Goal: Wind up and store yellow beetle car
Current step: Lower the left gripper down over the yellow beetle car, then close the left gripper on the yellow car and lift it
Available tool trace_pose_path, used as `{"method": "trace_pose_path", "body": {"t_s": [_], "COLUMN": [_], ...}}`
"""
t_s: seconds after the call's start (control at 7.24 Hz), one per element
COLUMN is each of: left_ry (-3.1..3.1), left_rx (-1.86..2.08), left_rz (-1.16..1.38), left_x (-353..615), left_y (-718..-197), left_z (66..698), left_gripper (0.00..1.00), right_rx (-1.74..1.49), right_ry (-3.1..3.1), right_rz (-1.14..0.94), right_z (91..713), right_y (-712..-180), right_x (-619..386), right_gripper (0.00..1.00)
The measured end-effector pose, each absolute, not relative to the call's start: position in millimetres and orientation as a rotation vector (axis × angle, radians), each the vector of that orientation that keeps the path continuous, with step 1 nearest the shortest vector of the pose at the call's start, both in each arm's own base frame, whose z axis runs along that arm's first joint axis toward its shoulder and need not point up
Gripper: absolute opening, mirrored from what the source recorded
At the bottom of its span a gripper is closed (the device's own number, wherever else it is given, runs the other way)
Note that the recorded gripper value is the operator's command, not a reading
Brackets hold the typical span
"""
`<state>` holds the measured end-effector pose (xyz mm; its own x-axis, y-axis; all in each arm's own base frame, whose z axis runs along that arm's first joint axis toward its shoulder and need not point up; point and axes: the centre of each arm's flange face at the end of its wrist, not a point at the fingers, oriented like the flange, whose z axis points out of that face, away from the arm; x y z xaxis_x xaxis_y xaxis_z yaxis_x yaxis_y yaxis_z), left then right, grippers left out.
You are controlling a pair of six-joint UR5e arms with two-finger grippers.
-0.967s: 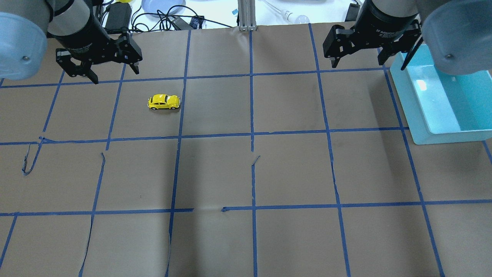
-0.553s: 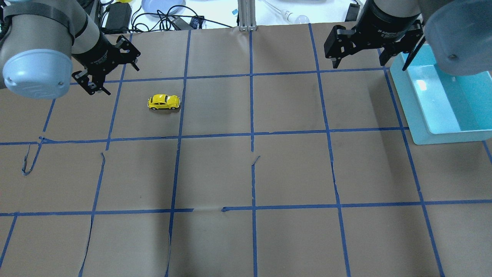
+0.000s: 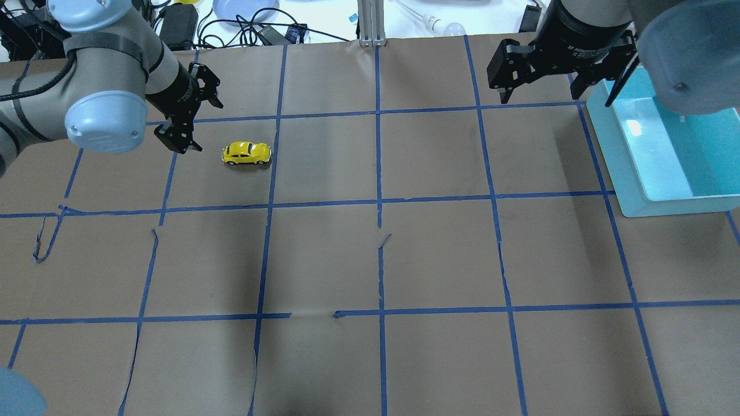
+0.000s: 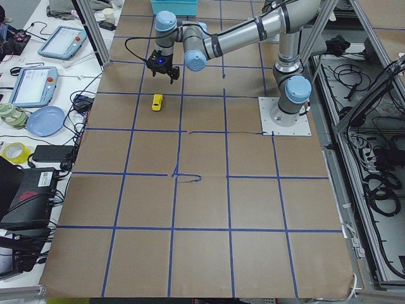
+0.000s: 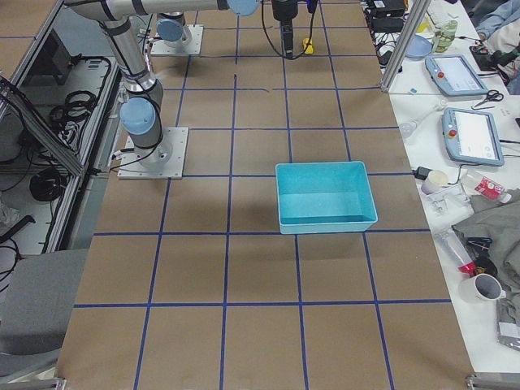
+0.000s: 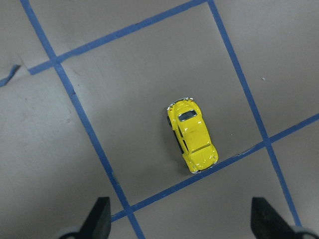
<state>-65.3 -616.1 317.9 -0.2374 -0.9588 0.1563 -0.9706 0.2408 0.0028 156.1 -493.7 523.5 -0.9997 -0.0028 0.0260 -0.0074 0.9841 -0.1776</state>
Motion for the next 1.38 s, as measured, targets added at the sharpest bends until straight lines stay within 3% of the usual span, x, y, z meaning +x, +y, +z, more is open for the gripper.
{"method": "trace_pose_path", "body": {"t_s": [0.69, 1.11, 1.38], "left_ry": [-2.269, -2.272, -2.271], "left_rx": [2.030, 2.065, 2.086], "left_rz": [0.026, -0.033, -0.052], "left_x": [-60.2, -59.8, -60.9], "left_y": [-675.1, -682.9, -682.5], "left_z": [236.5, 202.7, 191.8], "left_gripper": [1.00, 1.00, 0.91], "right_rx": [0.047, 0.101, 0.103], "right_ry": [-3.104, -3.103, -3.104], "right_rz": [0.295, 0.290, 0.283], "right_z": [524.5, 523.5, 521.8], "right_y": [-498.5, -500.3, -500.1], "right_x": [155.8, 158.0, 158.3], "right_gripper": [1.00, 1.00, 1.00]}}
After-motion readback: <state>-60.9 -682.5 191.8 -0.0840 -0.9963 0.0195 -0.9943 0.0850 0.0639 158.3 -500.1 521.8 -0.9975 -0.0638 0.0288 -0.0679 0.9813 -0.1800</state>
